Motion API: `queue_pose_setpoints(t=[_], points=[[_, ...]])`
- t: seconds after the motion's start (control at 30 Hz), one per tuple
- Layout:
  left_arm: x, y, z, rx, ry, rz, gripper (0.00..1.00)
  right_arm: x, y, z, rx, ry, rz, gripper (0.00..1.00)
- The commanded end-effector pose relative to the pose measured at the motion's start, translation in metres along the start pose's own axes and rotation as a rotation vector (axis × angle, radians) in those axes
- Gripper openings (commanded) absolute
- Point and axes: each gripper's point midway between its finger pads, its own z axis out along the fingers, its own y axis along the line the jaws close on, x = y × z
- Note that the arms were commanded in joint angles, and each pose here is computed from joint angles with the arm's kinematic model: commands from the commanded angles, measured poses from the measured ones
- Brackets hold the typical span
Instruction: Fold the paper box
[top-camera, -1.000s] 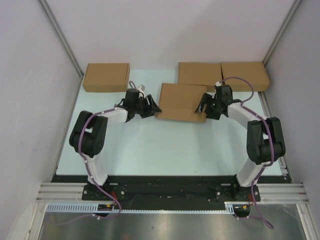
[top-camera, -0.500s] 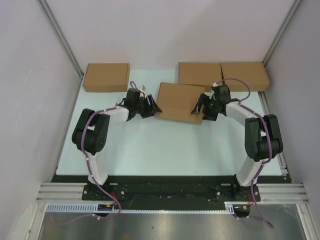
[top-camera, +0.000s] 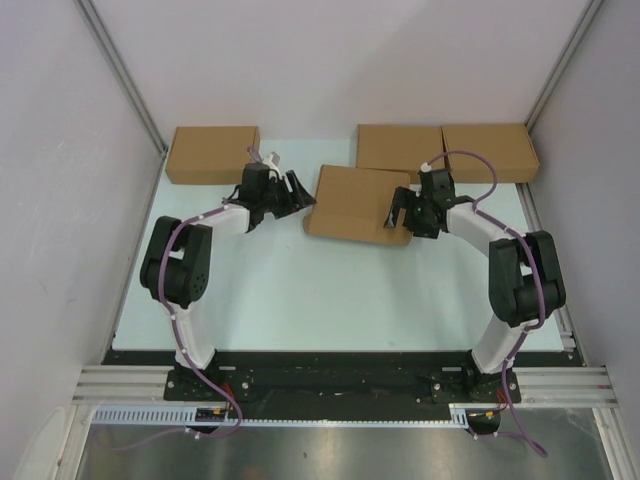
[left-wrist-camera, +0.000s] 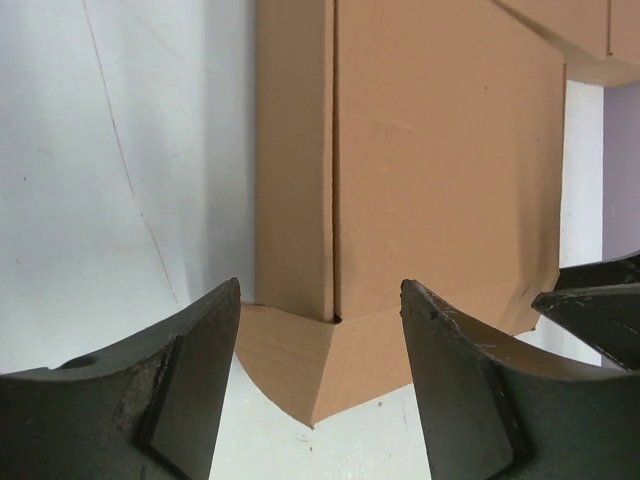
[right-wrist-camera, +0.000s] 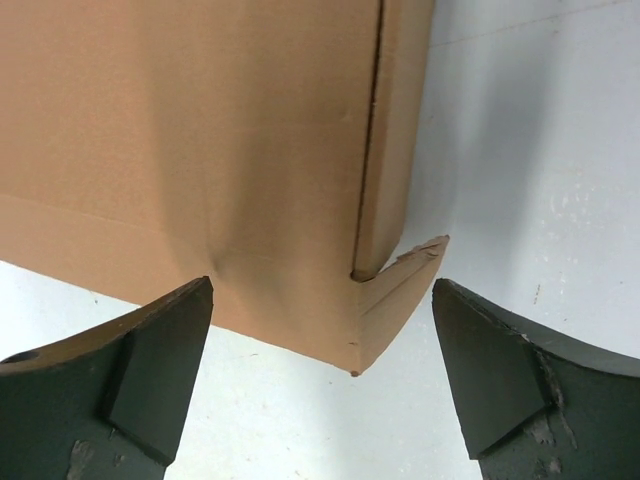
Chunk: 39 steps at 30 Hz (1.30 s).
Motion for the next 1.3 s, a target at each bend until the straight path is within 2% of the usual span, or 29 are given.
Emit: queue_pose_setpoints(t=[0.0,0.3,0.57,0.77,1.03,1.27], points=[[-0.028,-0.021,0.007,0.088,-0.075,0.08,0.71,-0.043,0.017,-0.018,-0.041,-0.132,-0.046,0.97],[0.0,-0.024,0.021,0.153,0.021,0.076,0.71,-0.017,0.024,0.006,-0.103,-0.016,-0.027,0.95],[0.028,-0.006,0.039,0.1,0.109,0.049,0.7,-0.004,0.004,0.015,-0.034,0.042,0.024,0.91],[0.025,0.002,0.041,0.064,0.1,0.037,0.69,-0.015,-0.001,0.016,-0.019,0.003,0.046,0.9],[-0.018,-0.006,0.042,0.08,0.011,0.021,0.7,-0.071,-0.001,0.007,-0.034,-0.145,0.096,0.93],[-0.029,-0.013,0.054,0.132,-0.004,-0.008,0.72,-0.095,0.002,0.019,-0.102,-0.195,0.106,0.96]])
